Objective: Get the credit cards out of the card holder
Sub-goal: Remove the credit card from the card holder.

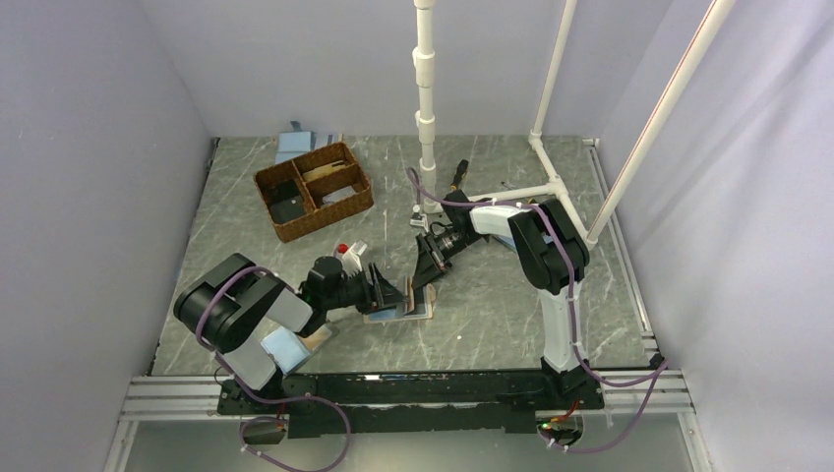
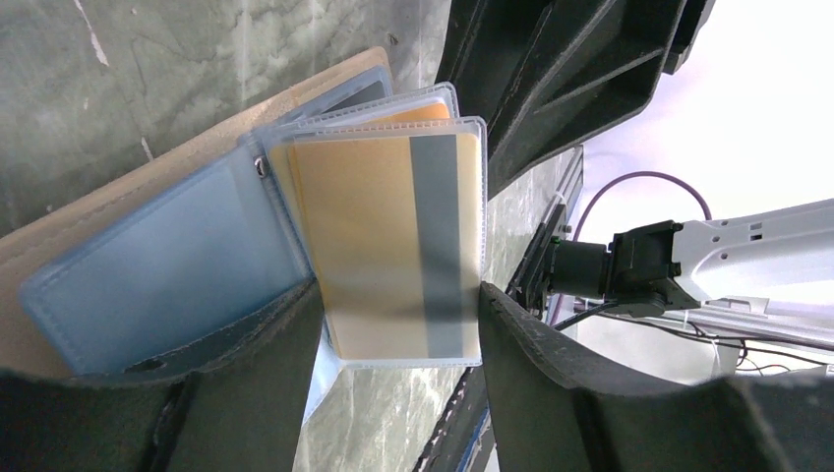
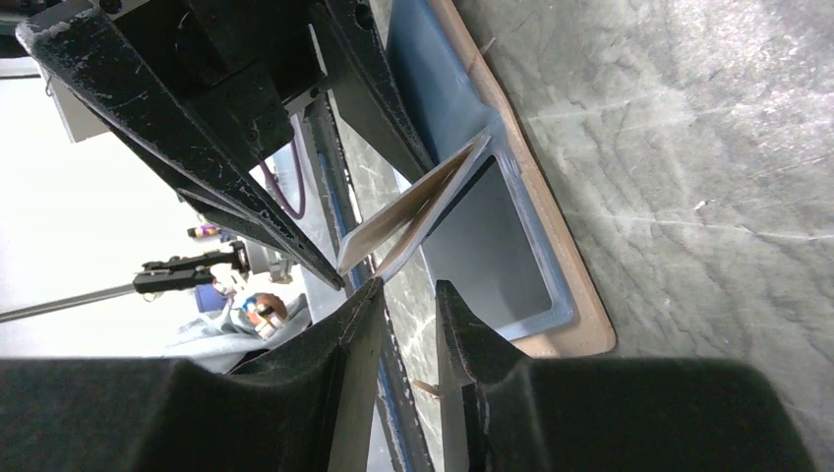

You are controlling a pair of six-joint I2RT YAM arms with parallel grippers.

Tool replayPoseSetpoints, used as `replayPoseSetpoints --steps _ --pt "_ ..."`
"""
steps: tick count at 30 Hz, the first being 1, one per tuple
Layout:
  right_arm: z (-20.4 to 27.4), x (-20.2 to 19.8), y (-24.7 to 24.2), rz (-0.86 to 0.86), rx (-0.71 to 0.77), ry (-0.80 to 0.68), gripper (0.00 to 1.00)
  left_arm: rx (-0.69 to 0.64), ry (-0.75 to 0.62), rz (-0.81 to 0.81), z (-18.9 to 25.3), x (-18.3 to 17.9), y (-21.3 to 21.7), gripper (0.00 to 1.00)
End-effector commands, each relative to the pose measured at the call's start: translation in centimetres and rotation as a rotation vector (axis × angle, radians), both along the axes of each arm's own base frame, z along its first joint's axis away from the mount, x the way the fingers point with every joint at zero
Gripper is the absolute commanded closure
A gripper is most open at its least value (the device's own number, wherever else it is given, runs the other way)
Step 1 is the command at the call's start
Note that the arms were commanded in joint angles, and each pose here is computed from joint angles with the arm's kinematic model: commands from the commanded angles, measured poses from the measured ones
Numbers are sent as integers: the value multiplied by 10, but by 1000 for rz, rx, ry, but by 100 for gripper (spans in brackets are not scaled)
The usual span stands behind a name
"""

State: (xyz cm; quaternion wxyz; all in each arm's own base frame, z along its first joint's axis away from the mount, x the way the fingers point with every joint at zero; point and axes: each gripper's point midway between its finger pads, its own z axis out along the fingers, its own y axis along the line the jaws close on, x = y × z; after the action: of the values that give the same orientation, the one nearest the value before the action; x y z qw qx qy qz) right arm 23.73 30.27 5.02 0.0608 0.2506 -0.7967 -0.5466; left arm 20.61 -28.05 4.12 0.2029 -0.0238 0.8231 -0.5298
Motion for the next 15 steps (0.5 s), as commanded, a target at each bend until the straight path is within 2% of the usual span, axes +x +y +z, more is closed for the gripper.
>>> replayPoseSetpoints --steps 1,11,15 --pt "-2 11 4 15 -17 -107 72 104 126 9 -34 -23 18 38" --pt "16 15 3 30 5 -202 64 107 132 16 -34 -23 20 41" --pt "22 18 2 31 3 -249 55 102 132 15 -34 -23 20 41"
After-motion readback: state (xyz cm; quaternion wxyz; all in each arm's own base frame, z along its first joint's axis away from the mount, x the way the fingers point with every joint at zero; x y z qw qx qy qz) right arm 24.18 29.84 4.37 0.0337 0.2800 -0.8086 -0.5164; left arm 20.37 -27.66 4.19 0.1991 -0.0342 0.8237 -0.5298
